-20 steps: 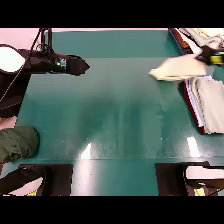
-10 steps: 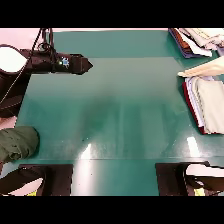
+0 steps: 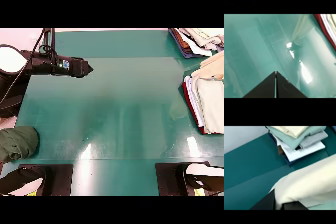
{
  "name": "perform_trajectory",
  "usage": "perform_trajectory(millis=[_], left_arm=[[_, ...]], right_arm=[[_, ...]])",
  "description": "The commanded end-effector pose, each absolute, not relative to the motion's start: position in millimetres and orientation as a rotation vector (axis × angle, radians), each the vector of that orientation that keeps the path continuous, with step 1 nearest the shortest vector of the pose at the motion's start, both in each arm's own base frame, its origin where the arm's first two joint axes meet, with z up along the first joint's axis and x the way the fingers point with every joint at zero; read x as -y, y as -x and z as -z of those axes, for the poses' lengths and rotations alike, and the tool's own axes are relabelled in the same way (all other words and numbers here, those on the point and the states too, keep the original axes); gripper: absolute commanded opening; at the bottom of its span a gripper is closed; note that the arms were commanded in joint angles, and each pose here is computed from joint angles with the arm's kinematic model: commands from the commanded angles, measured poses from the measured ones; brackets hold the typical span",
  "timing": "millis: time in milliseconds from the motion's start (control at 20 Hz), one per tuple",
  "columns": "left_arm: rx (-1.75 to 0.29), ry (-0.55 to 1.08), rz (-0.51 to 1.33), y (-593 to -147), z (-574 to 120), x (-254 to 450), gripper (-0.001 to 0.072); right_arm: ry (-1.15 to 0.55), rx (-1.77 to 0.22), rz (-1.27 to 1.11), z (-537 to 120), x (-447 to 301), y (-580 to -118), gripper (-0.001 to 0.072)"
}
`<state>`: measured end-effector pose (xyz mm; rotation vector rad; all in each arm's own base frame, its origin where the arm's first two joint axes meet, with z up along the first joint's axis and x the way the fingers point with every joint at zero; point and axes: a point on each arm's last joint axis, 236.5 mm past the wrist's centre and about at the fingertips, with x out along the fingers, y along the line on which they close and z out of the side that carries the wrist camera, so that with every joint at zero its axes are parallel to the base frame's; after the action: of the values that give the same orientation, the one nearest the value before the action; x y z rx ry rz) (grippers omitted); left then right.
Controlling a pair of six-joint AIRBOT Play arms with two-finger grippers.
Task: Fold the shirts.
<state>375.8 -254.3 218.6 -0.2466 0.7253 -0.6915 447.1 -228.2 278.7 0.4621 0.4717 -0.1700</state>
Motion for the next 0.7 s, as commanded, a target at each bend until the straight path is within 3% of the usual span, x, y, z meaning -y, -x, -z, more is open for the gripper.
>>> perform_trajectory(millis=[0,400,550,600,650], left_arm=[[-0.746,0.239,0.697,-372,-215,254,0.0025],[-0.758,0.227,0.703,-369,-212,254,0.0025],[-0.759,0.226,0.703,-369,-212,254,0.0025],[-0.759,0.227,0.704,-369,-212,255,0.0025],[-0.759,0.228,0.703,-369,-212,255,0.0026]], right_arm=[[-0.437,-0.667,0.21,-241,232,-413,0.0019],[-0.526,-0.98,0.457,-119,240,-286,0.0048],[-0.568,-1.041,0.557,-92,244,-237,0.0529],[-0.58,-1.043,0.592,-89,248,-224,0.0617],[-0.591,-1.034,0.623,-92,251,-213,0.0636]])
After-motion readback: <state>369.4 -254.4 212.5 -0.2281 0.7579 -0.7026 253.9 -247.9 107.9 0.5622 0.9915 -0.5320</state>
